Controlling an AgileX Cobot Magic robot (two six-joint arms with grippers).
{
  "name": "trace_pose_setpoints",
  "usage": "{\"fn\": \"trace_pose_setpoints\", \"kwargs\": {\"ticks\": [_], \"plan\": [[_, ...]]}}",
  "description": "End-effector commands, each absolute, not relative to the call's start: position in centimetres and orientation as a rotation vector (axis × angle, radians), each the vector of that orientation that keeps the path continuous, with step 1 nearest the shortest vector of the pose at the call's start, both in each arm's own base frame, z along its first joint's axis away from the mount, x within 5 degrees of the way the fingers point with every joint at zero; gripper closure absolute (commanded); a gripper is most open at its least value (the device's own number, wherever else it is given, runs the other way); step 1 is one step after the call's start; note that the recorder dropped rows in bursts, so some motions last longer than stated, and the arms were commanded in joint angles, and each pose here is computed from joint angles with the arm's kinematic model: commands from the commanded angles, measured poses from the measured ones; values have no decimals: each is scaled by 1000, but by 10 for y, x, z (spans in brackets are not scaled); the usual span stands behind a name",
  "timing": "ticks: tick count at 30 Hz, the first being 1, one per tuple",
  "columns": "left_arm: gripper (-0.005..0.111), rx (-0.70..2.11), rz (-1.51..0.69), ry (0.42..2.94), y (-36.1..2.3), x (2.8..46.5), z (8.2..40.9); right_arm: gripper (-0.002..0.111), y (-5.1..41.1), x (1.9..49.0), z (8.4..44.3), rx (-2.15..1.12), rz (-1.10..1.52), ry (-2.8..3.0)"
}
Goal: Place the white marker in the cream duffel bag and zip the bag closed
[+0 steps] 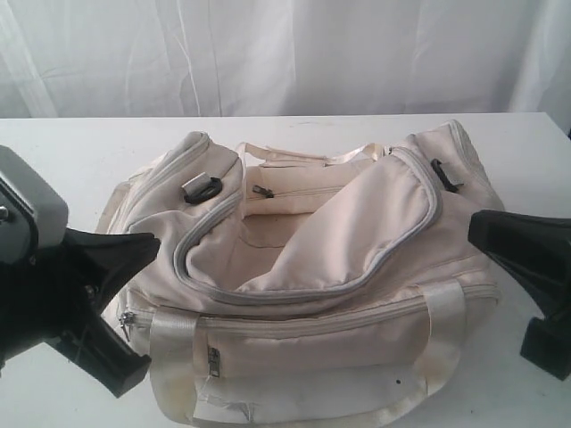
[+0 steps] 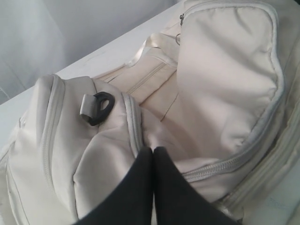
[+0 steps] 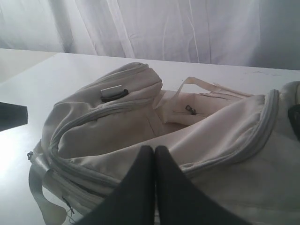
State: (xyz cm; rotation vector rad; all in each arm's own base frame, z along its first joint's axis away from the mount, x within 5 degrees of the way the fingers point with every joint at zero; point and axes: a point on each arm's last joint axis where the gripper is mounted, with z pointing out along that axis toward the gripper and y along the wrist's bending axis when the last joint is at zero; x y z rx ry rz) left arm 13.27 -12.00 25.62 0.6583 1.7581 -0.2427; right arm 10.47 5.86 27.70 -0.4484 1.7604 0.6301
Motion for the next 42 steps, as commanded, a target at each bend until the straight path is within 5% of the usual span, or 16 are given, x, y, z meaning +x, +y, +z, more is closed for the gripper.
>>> {"fn": "trace_pose_setpoints", "kwargs": {"ticks": [1, 42], "plan": [[103, 628, -251, 1768, -117, 132, 256, 108, 58, 102, 275, -437, 629, 1751], [103, 633, -256, 1769, -118, 132, 256, 108, 50, 100, 274, -354, 546, 1775]]}}
